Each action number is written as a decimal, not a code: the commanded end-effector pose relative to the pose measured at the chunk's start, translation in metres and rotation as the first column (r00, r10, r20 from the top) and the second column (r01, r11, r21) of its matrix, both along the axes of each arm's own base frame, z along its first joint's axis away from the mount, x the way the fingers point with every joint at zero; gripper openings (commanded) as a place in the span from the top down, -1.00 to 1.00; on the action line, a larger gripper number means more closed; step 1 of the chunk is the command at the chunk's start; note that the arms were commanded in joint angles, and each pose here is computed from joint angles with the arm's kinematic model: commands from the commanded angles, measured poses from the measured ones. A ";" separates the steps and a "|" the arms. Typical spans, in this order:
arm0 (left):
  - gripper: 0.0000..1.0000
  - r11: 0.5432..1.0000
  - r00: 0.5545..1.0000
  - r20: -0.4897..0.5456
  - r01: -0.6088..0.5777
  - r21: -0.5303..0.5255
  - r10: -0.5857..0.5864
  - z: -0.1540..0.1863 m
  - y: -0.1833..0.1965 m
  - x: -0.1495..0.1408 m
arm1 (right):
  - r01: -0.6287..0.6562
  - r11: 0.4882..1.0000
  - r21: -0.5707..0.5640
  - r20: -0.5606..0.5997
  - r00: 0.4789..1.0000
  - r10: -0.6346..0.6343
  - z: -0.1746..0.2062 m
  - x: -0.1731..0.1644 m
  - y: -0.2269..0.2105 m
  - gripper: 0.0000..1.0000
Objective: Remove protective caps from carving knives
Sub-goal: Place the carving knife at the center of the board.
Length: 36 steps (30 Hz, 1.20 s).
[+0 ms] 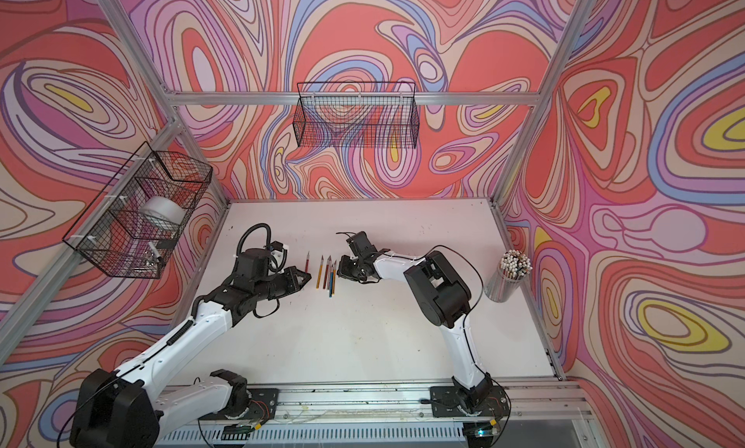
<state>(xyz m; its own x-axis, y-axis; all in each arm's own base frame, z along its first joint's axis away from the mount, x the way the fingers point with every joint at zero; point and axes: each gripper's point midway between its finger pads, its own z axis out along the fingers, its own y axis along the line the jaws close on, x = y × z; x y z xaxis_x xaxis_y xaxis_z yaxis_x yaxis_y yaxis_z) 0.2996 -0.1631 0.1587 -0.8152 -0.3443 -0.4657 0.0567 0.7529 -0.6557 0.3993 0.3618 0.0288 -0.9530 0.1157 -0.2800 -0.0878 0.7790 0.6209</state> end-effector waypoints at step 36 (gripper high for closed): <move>0.91 0.919 0.990 -0.012 0.124 -0.375 -0.138 -0.006 -0.134 0.032 | -0.181 0.931 0.317 0.179 0.975 0.129 0.121 -0.137 -0.108 0.42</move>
